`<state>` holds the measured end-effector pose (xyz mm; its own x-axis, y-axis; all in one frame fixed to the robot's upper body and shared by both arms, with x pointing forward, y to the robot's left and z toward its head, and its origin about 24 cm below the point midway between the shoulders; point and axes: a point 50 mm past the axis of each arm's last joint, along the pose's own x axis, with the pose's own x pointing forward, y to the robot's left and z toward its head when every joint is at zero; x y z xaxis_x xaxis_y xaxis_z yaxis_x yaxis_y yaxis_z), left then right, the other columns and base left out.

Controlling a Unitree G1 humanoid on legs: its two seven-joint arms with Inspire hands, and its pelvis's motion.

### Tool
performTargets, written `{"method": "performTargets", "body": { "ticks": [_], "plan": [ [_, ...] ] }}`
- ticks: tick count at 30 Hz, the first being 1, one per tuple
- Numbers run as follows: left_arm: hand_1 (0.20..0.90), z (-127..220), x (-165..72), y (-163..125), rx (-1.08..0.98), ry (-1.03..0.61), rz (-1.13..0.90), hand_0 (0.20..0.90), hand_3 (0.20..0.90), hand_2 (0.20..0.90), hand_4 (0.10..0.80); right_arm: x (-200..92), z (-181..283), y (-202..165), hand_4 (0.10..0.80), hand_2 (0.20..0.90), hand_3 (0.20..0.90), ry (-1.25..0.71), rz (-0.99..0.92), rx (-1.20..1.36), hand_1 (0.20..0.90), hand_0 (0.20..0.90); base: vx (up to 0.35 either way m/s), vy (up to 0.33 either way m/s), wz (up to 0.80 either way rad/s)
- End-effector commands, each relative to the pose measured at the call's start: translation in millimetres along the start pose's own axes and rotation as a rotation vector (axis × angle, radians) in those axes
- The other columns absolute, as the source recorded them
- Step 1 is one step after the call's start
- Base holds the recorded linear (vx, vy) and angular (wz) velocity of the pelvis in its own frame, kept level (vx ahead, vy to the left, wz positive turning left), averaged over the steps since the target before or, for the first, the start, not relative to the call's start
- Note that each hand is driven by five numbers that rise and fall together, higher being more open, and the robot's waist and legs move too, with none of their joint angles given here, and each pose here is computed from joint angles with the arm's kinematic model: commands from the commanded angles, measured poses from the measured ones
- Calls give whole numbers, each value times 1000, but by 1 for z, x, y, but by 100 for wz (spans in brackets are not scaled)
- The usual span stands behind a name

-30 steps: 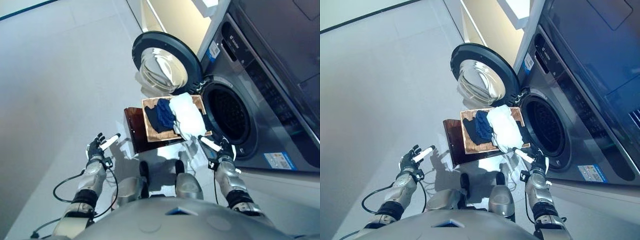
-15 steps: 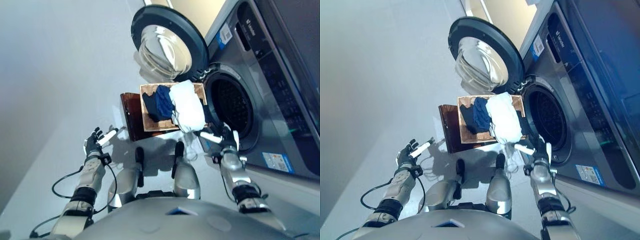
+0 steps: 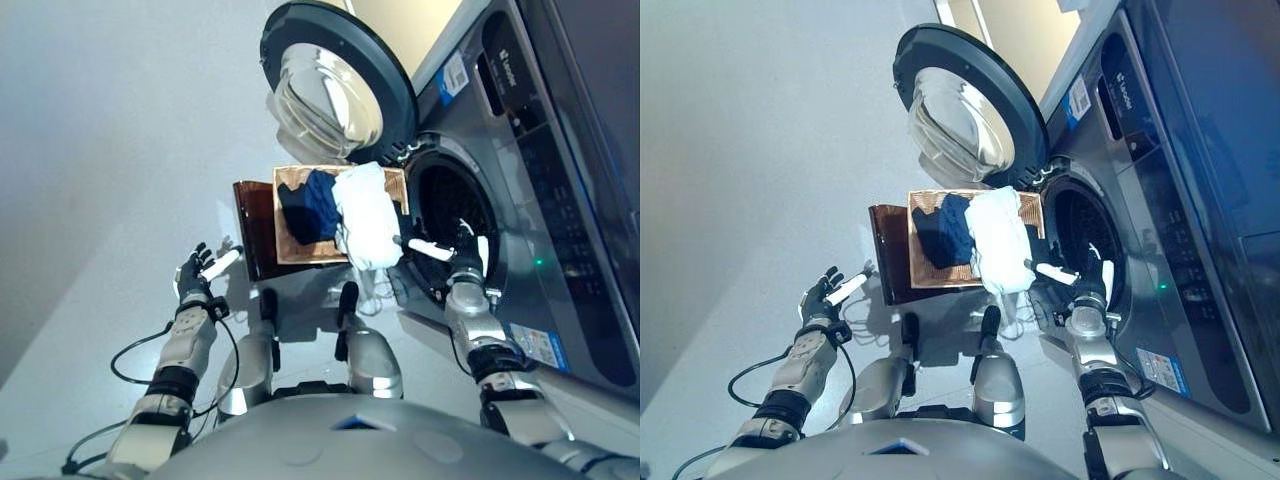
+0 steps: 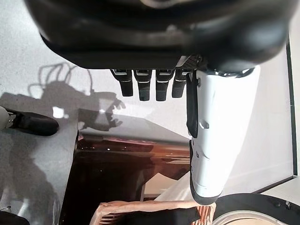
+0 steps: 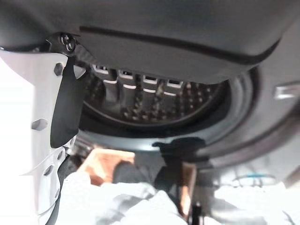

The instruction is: Pick up the clothes and place them into the washing machine

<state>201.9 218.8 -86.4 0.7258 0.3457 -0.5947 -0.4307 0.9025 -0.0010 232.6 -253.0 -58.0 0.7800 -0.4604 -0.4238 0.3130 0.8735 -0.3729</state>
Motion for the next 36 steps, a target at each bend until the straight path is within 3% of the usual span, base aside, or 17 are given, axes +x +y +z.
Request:
{"method": "performTargets", "body": {
  "ticks": [1,21,29,36],
  "plan": [
    [900,36,0,-1,-2,-177,-19,900,900,900,800,10,46,-19,800,900,900,-201,-76,-33,900,900,-104,8,-6],
    [900,52,-5,-9,-37,-239,-60,900,900,900,800,18,145,-35,800,900,900,-496,-110,58,900,900,-18,-21,11],
    [900,52,-3,-23,-54,-217,-100,900,900,900,800,14,174,-4,800,900,900,-562,37,21,900,900,20,-11,-8],
    [900,51,-1,-29,-51,-207,-120,900,900,900,800,18,161,36,800,900,900,-466,170,-46,900,900,-1,2,1]
  ]
}}
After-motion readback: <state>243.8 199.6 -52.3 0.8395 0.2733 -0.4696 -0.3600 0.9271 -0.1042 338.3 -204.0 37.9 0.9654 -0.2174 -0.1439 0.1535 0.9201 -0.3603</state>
